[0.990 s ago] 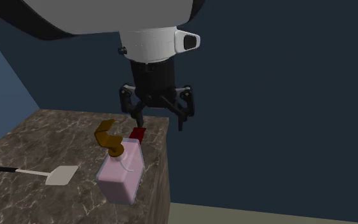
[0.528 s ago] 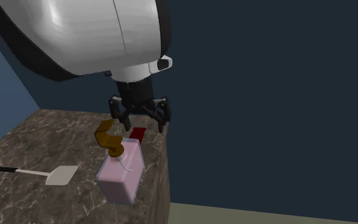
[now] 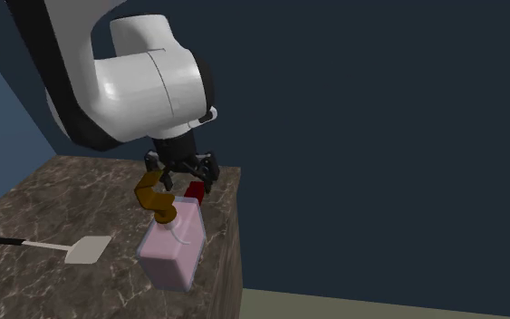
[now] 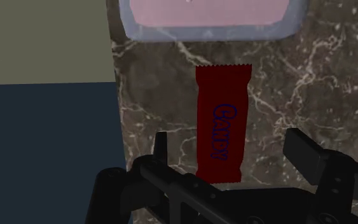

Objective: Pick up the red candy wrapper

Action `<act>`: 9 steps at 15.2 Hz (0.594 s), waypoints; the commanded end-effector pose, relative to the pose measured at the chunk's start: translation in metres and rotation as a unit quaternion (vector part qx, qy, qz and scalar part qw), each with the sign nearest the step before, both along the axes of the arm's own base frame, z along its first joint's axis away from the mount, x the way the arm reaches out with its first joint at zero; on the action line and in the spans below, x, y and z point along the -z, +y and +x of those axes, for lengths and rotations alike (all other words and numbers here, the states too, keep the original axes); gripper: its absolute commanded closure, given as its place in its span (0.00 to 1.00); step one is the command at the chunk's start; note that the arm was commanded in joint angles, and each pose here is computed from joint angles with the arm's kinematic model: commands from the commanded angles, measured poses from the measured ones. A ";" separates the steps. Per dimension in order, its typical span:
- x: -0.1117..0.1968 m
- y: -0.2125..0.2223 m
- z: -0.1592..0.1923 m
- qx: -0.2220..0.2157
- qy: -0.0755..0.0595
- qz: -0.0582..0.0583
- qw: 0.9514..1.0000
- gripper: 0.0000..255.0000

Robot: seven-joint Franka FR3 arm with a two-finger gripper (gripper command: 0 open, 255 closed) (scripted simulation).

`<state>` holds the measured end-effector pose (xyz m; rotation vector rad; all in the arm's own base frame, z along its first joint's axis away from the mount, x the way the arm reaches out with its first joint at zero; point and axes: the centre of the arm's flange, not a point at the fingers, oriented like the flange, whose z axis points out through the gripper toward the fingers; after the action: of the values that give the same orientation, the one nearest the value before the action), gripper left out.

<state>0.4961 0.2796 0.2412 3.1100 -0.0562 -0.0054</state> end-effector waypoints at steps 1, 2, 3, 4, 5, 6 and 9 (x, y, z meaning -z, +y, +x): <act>0.016 0.007 0.006 0.000 -0.001 0.000 1.000 0.00; 0.022 0.007 0.006 0.000 -0.001 0.000 1.000 0.00; 0.027 0.007 0.006 0.000 -0.001 0.000 1.000 0.00; 0.032 0.007 0.006 0.000 -0.001 0.000 1.000 0.00; 0.037 0.007 0.006 0.000 -0.001 0.000 1.000 0.00; 0.043 0.007 0.006 0.000 -0.001 0.000 1.000 0.00; 0.051 0.007 0.006 0.000 -0.001 0.000 1.000 0.00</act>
<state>0.5024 0.2865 0.1929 3.1092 -0.0559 -0.0016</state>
